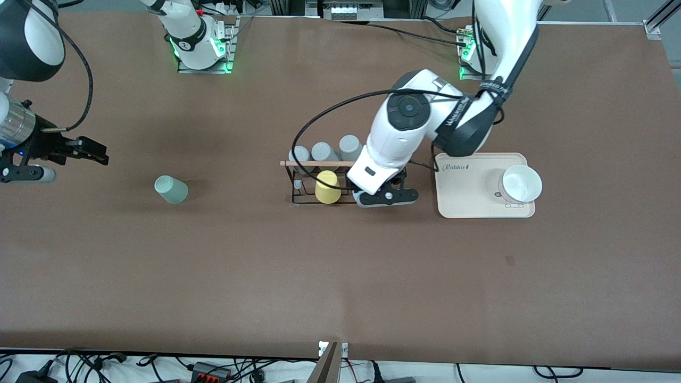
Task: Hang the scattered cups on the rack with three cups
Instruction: 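Carry the blue cup with the left gripper onto the rack beside the yellow cup, then open the left gripper to release the blue cup on the rack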
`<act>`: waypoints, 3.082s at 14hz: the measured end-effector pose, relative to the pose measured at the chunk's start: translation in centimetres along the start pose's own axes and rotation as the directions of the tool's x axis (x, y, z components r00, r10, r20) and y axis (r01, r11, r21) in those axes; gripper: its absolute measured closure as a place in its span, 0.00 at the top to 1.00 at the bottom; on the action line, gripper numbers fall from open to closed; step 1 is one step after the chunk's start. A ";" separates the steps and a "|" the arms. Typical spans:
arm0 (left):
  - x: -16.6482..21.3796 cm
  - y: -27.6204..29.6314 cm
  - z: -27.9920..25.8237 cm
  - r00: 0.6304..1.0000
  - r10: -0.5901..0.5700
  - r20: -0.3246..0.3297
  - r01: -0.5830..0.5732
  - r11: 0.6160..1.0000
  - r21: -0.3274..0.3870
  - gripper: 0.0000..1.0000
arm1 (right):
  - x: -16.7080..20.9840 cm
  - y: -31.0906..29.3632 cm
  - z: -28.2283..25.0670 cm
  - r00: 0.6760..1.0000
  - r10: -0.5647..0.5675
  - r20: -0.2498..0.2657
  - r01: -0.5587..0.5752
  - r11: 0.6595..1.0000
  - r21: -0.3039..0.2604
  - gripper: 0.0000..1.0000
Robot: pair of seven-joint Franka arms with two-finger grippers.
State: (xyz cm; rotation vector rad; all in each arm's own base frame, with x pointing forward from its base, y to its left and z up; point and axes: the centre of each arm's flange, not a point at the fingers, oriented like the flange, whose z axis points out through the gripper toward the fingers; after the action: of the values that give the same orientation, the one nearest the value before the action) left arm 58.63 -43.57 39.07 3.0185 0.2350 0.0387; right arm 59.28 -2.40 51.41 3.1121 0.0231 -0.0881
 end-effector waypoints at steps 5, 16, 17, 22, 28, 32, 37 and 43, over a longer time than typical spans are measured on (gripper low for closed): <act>-2.2 2.3 1.9 1.000 0.003 -0.018 -0.003 0.999 0.048 0.68 | 0.2 0.0 -0.4 1.000 0.000 -0.009 0.000 1.000 -0.001 1.00; -4.1 3.5 4.4 0.999 0.029 0.016 -0.030 0.997 0.074 0.68 | 0.5 0.0 -0.5 0.999 0.000 -0.033 0.000 1.000 -0.002 1.00; -4.1 3.5 4.7 0.999 0.029 0.020 -0.030 0.997 0.077 0.68 | 0.5 0.0 -0.5 0.999 -0.001 -0.032 0.001 1.000 -0.001 1.00; -4.4 3.5 6.7 0.999 0.032 0.040 -0.036 0.995 0.093 0.68 | 0.5 -0.3 -0.3 1.000 -0.005 -0.028 0.005 1.000 -0.001 1.00; -4.5 3.5 8.8 0.997 0.075 0.036 -0.077 0.995 0.070 0.68 | 0.5 -0.4 -0.1 1.000 -0.006 -0.023 0.006 1.000 -0.001 1.00; -4.3 3.3 9.0 0.996 0.084 0.032 -0.086 0.994 0.066 0.83 | 0.2 -0.3 0.4 1.000 -0.005 0.011 0.005 1.000 0.000 1.00; -3.0 2.6 7.1 0.997 0.072 0.011 -0.072 0.996 0.055 1.00 | 0.4 -0.3 1.5 1.000 -0.006 0.024 0.006 1.000 0.000 1.00; 2.3 -4.3 -2.8 0.990 0.140 0.000 -0.139 0.985 0.104 1.00 | 1.1 -0.5 5.7 0.998 -0.009 0.070 0.008 1.000 0.002 1.00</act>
State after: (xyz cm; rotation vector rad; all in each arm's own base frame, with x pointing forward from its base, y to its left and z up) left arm 60.14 -38.66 41.42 3.1340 0.0268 0.0506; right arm 60.03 -2.08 45.62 3.1086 0.0347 -0.1974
